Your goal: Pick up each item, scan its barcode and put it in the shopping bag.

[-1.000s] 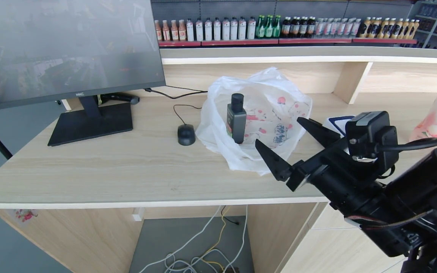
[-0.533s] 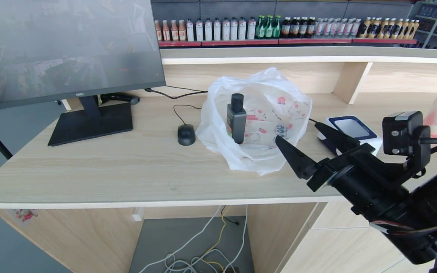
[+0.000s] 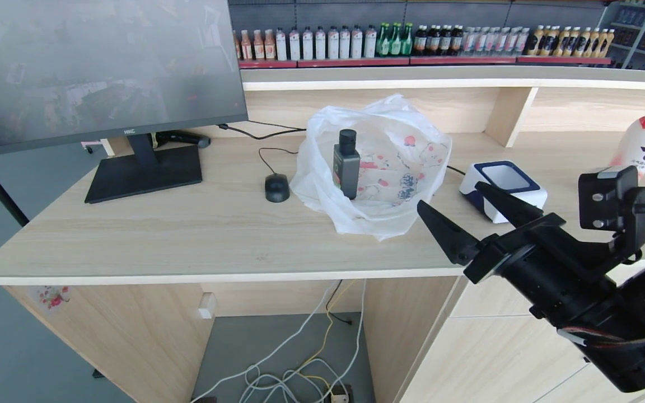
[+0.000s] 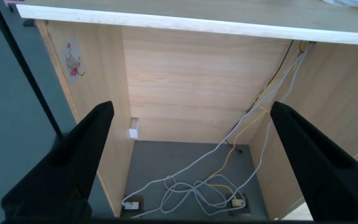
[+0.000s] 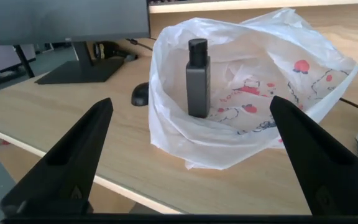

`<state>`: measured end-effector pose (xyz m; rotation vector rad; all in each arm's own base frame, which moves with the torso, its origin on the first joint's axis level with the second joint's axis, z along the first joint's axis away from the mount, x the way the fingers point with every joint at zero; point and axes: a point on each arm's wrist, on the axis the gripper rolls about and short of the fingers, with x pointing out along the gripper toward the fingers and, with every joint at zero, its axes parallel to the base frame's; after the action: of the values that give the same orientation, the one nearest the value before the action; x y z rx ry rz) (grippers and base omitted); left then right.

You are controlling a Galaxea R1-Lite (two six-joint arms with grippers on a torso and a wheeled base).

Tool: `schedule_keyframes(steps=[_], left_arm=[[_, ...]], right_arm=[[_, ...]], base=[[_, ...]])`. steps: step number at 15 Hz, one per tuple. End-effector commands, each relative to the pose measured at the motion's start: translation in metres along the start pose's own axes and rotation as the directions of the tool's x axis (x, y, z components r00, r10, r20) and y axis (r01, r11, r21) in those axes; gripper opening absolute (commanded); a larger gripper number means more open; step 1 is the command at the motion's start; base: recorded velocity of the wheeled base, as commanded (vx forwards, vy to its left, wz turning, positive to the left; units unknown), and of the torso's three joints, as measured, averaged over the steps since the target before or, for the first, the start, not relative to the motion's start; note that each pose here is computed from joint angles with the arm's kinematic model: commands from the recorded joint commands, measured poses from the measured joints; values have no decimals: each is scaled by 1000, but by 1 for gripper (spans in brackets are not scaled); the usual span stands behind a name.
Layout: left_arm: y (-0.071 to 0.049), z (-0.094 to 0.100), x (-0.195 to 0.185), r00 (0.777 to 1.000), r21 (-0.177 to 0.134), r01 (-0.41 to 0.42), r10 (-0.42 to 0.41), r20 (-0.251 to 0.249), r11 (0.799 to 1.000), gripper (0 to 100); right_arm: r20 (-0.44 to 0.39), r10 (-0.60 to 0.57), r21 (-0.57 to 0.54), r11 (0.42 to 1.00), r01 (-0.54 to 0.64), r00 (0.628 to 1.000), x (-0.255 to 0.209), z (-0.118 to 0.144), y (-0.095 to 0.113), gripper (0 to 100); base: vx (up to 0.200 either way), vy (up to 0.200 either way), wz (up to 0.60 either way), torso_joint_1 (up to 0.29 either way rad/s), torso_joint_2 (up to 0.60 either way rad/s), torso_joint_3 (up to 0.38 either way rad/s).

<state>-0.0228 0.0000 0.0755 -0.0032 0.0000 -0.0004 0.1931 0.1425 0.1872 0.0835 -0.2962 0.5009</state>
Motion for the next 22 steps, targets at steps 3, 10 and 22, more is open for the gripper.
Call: schedule_keyframes(steps=[3, 10, 22], left_arm=[[0, 0, 0, 1000, -3, 1, -1, 0, 1000, 100], [0, 0, 0, 1000, -8, 0, 0, 0, 1000, 100], [0, 0, 0, 1000, -14, 0, 0, 0, 1000, 100]], right_arm=[[-25, 4, 2, 1000, -4, 1000, -6, -4, 0, 100], [-38, -66, -26, 998, 66, 997, -25, -1, -18, 100], [-81, -88, -85, 993, 81, 993, -60, -2, -25, 100]], base=[[0, -200, 0, 1, 7, 1], [0, -200, 0, 4, 4, 2], [0, -200, 0, 3, 2, 1]])
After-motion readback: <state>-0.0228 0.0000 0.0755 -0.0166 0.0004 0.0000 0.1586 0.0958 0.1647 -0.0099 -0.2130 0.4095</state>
